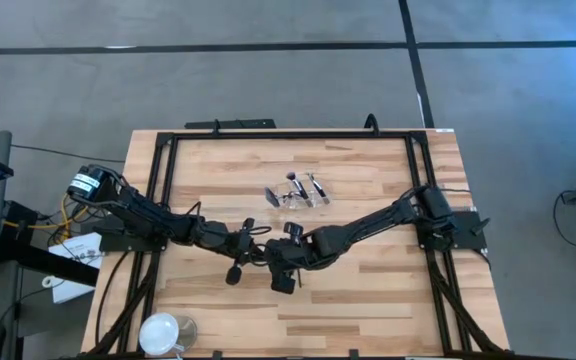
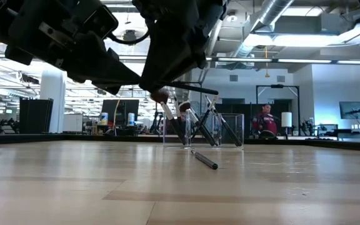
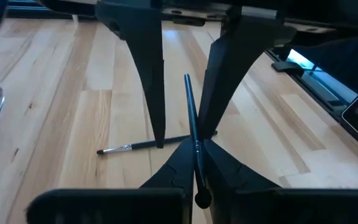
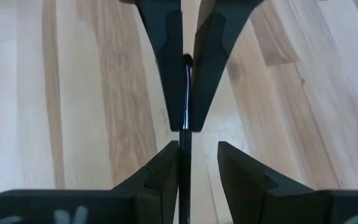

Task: Put items in baskets/containers
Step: Put the eyeshadow brush into the right section of the transparent organizer

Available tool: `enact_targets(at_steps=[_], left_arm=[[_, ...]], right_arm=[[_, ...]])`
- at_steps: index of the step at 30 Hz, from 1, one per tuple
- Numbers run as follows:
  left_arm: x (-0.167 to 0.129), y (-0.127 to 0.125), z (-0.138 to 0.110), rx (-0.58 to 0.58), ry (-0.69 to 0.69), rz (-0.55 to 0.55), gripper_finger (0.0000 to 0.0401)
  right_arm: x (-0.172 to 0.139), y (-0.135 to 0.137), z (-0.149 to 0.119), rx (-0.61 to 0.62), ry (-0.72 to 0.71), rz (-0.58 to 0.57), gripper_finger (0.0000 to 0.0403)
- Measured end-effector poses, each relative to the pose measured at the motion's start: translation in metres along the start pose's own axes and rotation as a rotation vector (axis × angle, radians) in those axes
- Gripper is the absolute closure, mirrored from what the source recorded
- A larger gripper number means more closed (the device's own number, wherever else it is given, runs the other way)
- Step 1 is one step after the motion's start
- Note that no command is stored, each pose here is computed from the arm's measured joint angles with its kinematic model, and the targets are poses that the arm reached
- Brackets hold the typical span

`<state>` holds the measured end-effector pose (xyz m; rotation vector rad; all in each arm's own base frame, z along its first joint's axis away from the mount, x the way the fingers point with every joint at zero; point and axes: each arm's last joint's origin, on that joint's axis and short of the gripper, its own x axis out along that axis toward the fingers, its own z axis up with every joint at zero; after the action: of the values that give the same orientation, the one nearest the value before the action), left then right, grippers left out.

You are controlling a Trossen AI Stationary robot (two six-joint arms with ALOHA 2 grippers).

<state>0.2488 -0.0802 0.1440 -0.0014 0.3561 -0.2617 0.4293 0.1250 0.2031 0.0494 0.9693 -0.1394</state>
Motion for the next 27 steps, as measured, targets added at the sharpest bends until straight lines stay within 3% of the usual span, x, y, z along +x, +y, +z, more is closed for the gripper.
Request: enact_targets(at_steps=[8,17,22,27], left_arm=[[0.0,0.0002,-0.0005,0.0,0.004,0.007,0.0384],[0.0,0.0011,-0.0007,-0.003,0.005,0.033,0.0382],[0.0,0.0015,-0.0006,-0.003,0.003,0.049,0.0363],[0.0,0.0015,-0.0005,-0.003,0.001,0.057,0.033]], right_arm=[[0.001,-0.0042,0.003,-0.029,-0.012,-0.002,0.0311],[0.0017,-0.007,0.004,-0.056,-0.009,-0.001,0.0392],[0.0017,-0.0072,0.004,-0.049,-0.01,-0.006,0.0382],[0.0016,-0.0076,0.0042,-0.028,-0.015,-0.018,0.0396]])
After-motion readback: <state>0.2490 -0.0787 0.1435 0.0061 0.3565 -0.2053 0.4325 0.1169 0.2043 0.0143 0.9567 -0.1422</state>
